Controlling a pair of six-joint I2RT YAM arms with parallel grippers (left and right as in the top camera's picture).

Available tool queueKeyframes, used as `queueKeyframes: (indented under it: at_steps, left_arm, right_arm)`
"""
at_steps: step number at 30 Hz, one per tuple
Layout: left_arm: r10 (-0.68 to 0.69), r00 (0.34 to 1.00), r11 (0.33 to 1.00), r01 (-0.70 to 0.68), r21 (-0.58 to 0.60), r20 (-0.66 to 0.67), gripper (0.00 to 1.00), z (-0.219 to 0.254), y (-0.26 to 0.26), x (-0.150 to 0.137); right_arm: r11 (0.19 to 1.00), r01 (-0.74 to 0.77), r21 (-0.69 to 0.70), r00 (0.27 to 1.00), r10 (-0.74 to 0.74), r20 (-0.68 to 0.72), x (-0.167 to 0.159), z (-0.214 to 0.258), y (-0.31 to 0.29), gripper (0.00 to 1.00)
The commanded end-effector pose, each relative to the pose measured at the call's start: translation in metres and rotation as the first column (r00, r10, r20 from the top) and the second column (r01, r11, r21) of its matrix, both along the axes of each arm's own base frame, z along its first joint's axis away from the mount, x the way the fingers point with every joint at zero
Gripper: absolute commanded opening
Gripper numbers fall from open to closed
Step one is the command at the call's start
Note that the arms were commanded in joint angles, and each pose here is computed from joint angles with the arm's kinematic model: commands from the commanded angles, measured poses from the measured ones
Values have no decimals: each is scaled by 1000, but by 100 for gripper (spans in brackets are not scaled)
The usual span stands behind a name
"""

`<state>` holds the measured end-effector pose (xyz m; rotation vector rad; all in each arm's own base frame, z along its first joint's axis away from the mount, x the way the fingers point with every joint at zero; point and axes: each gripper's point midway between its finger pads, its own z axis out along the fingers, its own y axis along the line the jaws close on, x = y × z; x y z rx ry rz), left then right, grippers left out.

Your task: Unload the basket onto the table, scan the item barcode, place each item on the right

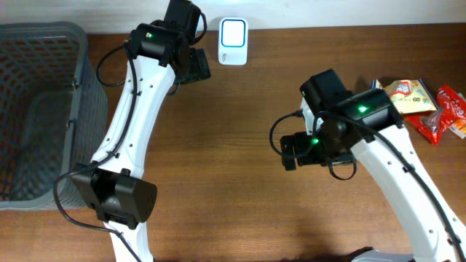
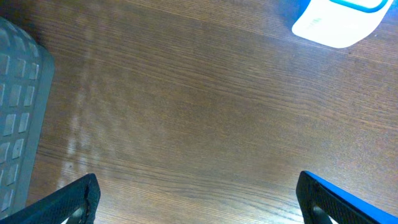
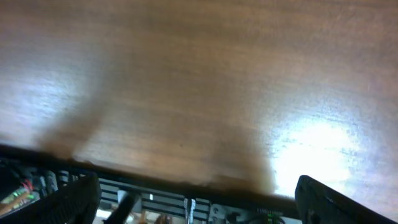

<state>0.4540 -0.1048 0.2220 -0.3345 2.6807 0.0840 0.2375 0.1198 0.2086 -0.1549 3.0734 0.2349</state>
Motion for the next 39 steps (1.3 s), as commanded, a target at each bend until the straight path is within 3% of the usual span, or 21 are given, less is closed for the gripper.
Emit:
queueKeyframes:
  at_steps: [1, 7, 11, 15, 18, 20, 24, 33, 36, 39]
  left_arm:
    - [-10, 1000, 1000, 10, -7, 18, 99, 8, -2, -1]
    - [-10, 1000, 1000, 10, -7, 18, 99, 8, -2, -1]
    - [-10, 1000, 1000, 10, -7, 18, 99, 8, -2, -1]
    - [-10, 1000, 1000, 10, -7, 18, 99, 8, -2, -1]
    - [-10, 1000, 1000, 10, -7, 18, 99, 8, -2, -1]
    - [-9, 1000, 1000, 9, -7, 18, 99, 8, -2, -1]
    - [-10, 1000, 1000, 10, -7, 18, 99, 8, -2, -1]
    - [-10, 1000, 1000, 10, -7, 18, 99, 8, -2, -1]
    - [-10, 1000, 1000, 10, -7, 18, 99, 8, -2, -1]
    - [-10, 1000, 1000, 10, -7, 18, 99, 8, -2, -1]
  right_arm:
    - [1000, 2, -9, 1000, -2, -10, 0, -4, 1, 99]
    - [999, -18, -43, 1000, 18, -6, 3, -7, -4, 99]
    - [993, -114, -25, 974, 117, 192, 32, 11, 3, 99]
    - [975, -221, -24, 926, 217, 309, 22, 36, 1, 99]
    - [951, -304, -50, 847, 294, 444, 14, 37, -3, 99]
    - [955, -295, -33, 753, 253, 607, 16, 32, -2, 99]
    - [972, -227, 61, 611, 93, 786, 1, 4, -31, 99]
    - [978, -194, 77, 375, 1, 927, -3, -26, -49, 99]
    - [976, -210, 67, 247, -14, 969, -1, -27, -48, 99]
    - [978, -202, 58, 169, -23, 985, -4, -27, -50, 99]
